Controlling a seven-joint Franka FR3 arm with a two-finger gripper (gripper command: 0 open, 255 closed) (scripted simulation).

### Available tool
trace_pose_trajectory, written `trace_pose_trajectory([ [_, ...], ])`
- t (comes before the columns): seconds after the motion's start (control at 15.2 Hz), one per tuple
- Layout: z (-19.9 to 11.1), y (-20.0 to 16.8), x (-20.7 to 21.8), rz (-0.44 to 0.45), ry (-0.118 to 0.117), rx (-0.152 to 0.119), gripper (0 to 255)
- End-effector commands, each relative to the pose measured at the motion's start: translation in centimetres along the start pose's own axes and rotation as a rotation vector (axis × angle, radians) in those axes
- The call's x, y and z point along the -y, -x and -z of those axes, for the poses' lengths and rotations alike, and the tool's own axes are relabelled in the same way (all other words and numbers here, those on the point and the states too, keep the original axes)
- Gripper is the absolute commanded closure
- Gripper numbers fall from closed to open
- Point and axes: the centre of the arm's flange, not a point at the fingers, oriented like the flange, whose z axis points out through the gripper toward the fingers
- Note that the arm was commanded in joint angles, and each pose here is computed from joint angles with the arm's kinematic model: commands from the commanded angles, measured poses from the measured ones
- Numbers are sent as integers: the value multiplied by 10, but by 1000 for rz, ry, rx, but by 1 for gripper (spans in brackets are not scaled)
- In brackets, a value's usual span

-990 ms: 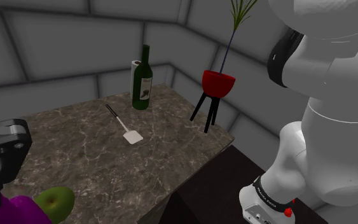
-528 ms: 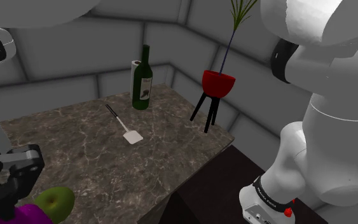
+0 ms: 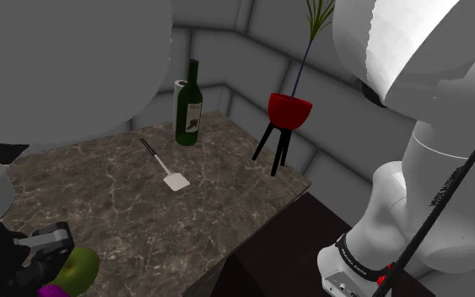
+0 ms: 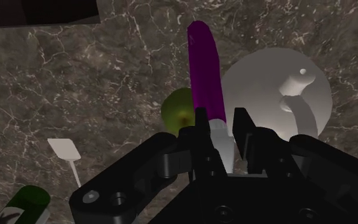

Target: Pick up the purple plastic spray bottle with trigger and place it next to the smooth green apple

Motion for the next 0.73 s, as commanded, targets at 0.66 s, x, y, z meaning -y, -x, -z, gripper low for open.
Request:
trace_pose_trajectory([
  [0.66,-28,3,1,0,-1,0,255],
])
